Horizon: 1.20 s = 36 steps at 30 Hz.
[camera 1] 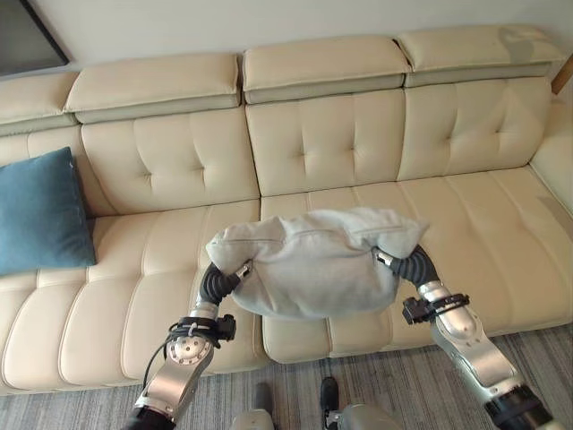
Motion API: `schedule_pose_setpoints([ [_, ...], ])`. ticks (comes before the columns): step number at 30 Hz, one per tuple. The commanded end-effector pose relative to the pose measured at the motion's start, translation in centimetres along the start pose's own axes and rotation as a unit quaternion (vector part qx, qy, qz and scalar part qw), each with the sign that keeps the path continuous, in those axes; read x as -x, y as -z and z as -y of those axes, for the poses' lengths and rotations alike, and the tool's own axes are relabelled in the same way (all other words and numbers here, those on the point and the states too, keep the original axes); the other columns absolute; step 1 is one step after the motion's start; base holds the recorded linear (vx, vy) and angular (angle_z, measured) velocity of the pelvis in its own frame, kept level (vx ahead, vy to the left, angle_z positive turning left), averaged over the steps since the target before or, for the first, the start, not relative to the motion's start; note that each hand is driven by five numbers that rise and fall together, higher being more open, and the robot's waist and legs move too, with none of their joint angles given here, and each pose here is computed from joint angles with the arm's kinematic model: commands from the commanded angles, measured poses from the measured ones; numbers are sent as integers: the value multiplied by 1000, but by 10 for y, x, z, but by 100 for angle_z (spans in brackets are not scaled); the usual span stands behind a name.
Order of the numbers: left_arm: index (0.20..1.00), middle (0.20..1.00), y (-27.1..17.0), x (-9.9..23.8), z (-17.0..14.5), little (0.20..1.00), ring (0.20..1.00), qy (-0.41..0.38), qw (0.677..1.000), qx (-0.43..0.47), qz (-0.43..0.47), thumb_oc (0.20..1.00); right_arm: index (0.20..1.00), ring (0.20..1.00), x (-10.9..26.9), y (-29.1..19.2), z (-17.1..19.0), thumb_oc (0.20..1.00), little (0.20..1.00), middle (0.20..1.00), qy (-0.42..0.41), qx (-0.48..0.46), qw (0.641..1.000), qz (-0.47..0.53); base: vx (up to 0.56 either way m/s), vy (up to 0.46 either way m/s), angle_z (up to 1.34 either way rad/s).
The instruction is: Pick up all the scattered cushions and arrange them neatly on the sofa.
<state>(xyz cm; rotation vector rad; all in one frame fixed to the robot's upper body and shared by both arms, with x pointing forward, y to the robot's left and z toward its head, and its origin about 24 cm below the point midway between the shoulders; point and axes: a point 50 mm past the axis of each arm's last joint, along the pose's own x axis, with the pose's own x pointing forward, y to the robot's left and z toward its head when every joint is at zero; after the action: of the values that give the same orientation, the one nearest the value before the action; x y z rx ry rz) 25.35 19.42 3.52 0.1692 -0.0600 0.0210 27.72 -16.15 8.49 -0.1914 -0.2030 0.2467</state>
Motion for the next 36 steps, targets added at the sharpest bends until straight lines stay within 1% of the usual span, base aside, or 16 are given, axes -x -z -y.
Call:
schedule_pose_setpoints([
  [1,200,200,-56,-25,19,200,200,33,989,3,145,200,200,200,-33,-64,-48,200,200,200,-64,-49,982,168,-18,63,9],
  [4,200,200,-80,-55,25,200,200,8,983,0,183,200,200,200,-62,-83,-61,200,200,200,-60,-37,978,194,-69,45,12],
  [5,200,200,-95,-75,25,200,200,-11,979,-12,201,200,200,200,-81,-94,-68,200,200,200,-59,-26,978,201,-96,9,13],
  [6,200,200,-96,-76,25,200,200,-11,979,-13,203,200,200,200,-82,-95,-68,200,200,200,-58,-26,977,202,-103,8,9],
  [9,200,200,-135,-113,25,200,200,-49,972,-13,231,200,200,200,-121,-123,-71,200,200,200,-37,5,977,210,-94,-15,2],
  [12,200,200,-150,-131,21,200,200,-66,971,-23,228,200,200,200,-137,-133,-74,200,200,200,-31,28,978,202,-13,-18,1],
  [17,200,200,-162,-147,14,200,200,-81,972,-41,216,200,200,200,-149,-139,-73,200,200,200,-28,56,980,191,3,-27,0],
  [18,507,507,-171,-153,12,507,507,-88,970,-55,219,507,200,200,-154,-143,-70,200,200,200,-24,71,979,189,0,0,0],
  [19,1000,1000,-176,-155,10,1000,1000,-93,968,-61,224,1000,925,925,-156,-148,-68,925,925,925,-21,74,978,193,-4,-32,1],
  [20,1000,1000,-181,-157,9,1000,1000,-97,967,-62,227,1000,1000,1000,-158,-152,-65,1000,1000,1000,-15,79,977,196,0,0,0],
  [25,1000,1000,-206,-161,-12,1000,1000,-127,957,-71,252,1000,1000,1000,-163,-177,-47,1000,1000,1000,14,102,968,229,0,0,0],
  [28,1000,1000,-223,-160,-39,1000,1000,-158,948,-78,267,1000,1000,1000,-164,-198,-21,1000,1000,1000,62,106,959,255,-7,-7,1],
  [29,1000,1000,-231,-159,-55,1000,1000,-168,947,-63,266,1000,1000,1000,-165,-208,2,1000,1000,1000,98,94,957,257,-24,-13,5],
  [31,1000,1000,-233,-159,-70,1000,1000,-180,949,-40,255,1000,1000,1000,-164,-213,25,1000,1000,1000,130,73,956,251,-6,-5,2],
  [34,1000,1000,-232,-158,-96,1000,1000,-207,950,-17,232,1000,1000,1000,-163,-213,50,1000,1000,1000,165,18,958,236,0,0,0],
  [36,1000,1000,-232,-156,-114,1000,1000,-228,948,25,220,1000,1000,1000,-163,-211,66,1000,1000,1000,188,-4,957,221,-20,11,0],
])
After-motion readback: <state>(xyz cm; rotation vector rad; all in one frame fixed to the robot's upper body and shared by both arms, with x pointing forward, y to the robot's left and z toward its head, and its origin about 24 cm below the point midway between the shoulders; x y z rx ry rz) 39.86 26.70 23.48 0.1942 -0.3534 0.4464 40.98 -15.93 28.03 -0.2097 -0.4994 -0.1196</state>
